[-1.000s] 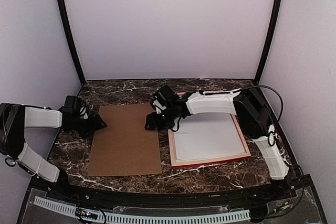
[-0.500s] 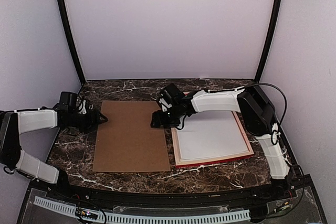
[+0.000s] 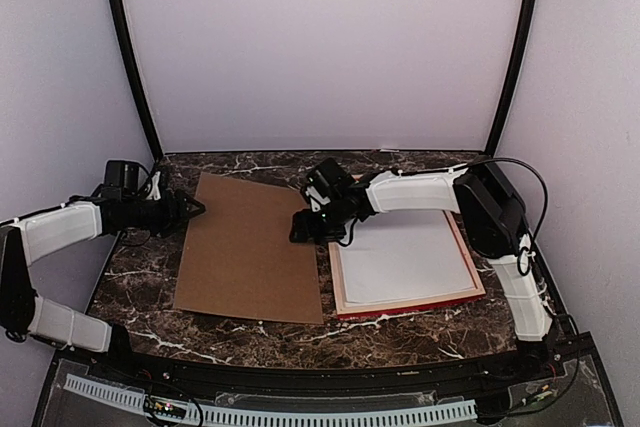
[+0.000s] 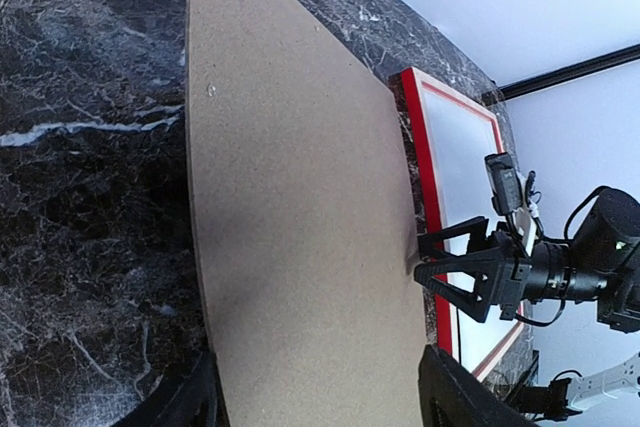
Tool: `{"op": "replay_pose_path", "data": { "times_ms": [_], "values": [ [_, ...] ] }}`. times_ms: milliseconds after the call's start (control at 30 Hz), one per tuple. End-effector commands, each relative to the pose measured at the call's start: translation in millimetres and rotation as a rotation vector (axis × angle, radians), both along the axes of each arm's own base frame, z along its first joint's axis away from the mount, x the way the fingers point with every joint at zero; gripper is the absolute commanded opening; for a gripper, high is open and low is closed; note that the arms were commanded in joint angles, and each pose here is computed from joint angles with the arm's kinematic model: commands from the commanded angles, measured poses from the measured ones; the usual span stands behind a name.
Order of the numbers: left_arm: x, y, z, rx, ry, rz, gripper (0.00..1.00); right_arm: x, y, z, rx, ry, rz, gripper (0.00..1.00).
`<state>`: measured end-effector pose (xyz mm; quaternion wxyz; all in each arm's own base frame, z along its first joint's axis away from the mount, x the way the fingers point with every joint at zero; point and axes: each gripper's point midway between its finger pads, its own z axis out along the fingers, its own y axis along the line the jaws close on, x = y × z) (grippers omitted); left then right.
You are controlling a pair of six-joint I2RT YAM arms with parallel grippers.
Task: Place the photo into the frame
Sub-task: Turn over the backboard.
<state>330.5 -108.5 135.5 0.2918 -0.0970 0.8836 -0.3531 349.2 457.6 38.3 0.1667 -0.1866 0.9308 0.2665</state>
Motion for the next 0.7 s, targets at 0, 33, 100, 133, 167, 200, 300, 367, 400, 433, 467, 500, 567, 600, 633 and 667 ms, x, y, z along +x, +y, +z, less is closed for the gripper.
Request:
{"op": "replay_pose_path", "data": {
  "times_ms": [0,33,100,133,167,200,300,367,400,433,467,500,567,600,633,667],
  "values": [
    [-13.2,-33.8,39.8,-0.134,-0.065,-0.172,0.70,-29.6,9.8,-17.2,0.030,0.081,0.094,0.70],
    [-14.3,-35.6,43.4,-0.143,-0.071,-0.184,0.69,-30.4,10.3,-16.1,0.047,0.086,0.101,0.70],
    [-15.0,-38.0,50.0,-0.158,-0.083,-0.200,0.68,-33.4,13.7,-12.0,0.090,0.098,0.121,0.70],
    [-14.5,-38.7,53.9,-0.161,-0.092,-0.206,0.68,-33.7,15.2,-9.4,0.115,0.101,0.130,0.70],
    [-15.9,-40.5,56.6,-0.170,-0.095,-0.218,0.67,-35.4,16.4,-7.6,0.133,0.108,0.141,0.70],
    [-16.0,-41.7,60.4,-0.177,-0.101,-0.228,0.67,-36.3,17.6,-6.1,0.149,0.112,0.150,0.70],
    [-17.9,-43.3,67.5,-0.182,-0.102,-0.245,0.64,-37.7,17.7,-3.2,0.179,0.118,0.170,0.70],
    [-18.9,-43.7,71.9,-0.177,-0.102,-0.251,0.63,-38.0,16.9,-2.6,0.191,0.121,0.176,0.70],
    [-18.8,-42.2,73.4,-0.167,-0.098,-0.245,0.61,-37.8,16.4,-1.9,0.194,0.121,0.177,0.70],
    [-18.6,-41.5,74.0,-0.159,-0.096,-0.241,0.61,-37.1,15.3,-1.8,0.195,0.120,0.177,0.70],
    [-17.8,-38.6,73.9,-0.137,-0.088,-0.226,0.60,-37.3,14.9,-1.5,0.196,0.119,0.180,0.70],
    [-16.4,-37.2,76.6,-0.126,-0.093,-0.219,0.59,-37.2,14.3,-1.0,0.197,0.118,0.181,0.70],
    [-15.2,-32.8,74.5,-0.098,-0.079,-0.196,0.57,-37.5,13.4,-0.9,0.196,0.116,0.185,0.70],
    [-14.6,-30.4,72.4,-0.085,-0.071,-0.183,0.55,-37.2,12.8,-1.4,0.196,0.116,0.185,0.70],
    [-13.9,-29.8,73.2,-0.080,-0.070,-0.179,0.54,-37.2,12.7,-1.2,0.195,0.115,0.186,0.70],
    [-13.7,-29.0,72.0,-0.076,-0.064,-0.175,0.51,-37.3,12.3,-1.6,0.195,0.115,0.188,0.70]
  ]
}}
